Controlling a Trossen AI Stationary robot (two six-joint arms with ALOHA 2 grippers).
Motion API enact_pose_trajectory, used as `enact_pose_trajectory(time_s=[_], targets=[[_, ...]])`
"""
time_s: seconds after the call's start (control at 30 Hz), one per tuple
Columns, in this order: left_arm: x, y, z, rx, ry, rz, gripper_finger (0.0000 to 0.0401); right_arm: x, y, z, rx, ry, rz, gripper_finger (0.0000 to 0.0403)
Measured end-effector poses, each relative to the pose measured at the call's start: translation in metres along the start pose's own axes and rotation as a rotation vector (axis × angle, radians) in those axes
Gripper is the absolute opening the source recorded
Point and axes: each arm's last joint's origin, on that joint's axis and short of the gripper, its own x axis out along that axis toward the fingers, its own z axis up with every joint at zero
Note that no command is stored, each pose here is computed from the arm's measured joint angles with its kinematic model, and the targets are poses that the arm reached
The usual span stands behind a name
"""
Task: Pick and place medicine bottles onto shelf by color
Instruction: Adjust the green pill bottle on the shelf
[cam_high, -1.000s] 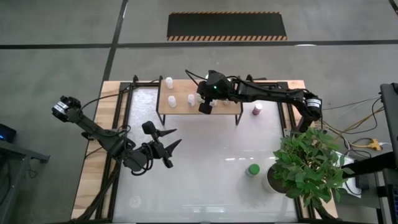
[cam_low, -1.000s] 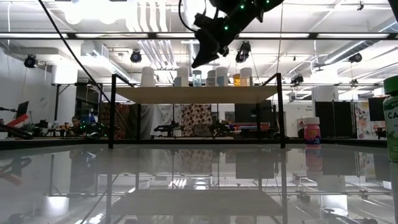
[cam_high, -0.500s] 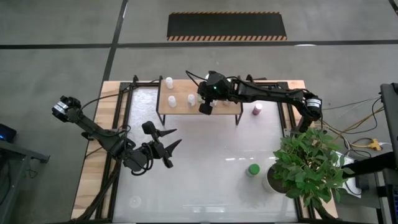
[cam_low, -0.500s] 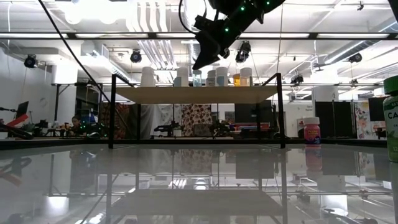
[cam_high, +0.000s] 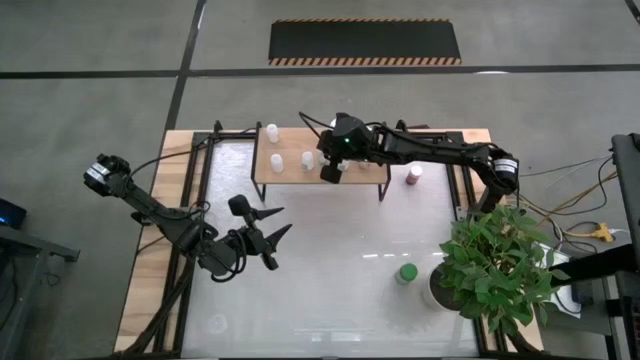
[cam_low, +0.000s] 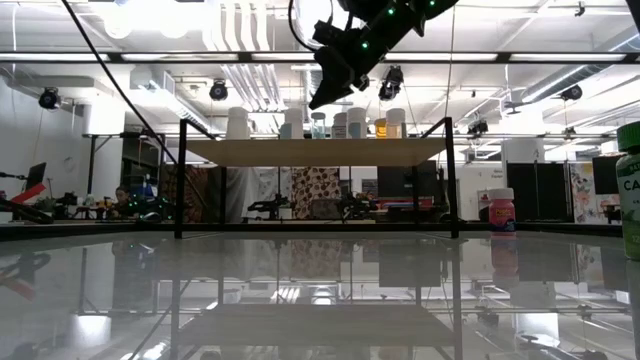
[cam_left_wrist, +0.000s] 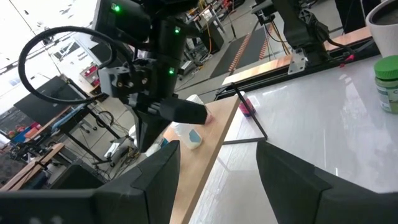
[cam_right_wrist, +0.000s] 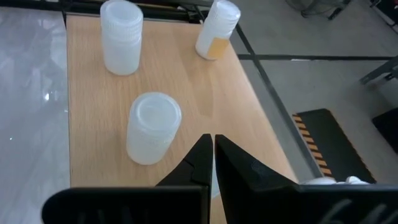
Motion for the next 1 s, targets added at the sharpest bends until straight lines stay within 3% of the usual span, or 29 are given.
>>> enact_pose_trajectory(time_s=[0.33, 1.0], targets=[[0.0, 0.0, 0.0, 0.0, 0.0, 0.0, 0.0195, 0.006, -0.006, -0.005, 0.005, 0.024, -0.01, 0.0009], [0.0, 0.0, 0.0, 0.001, 0.0, 0.0, 0.0195, 0.0, 0.009, -0.004, -0.005, 0.056, 0.034, 0.0009]])
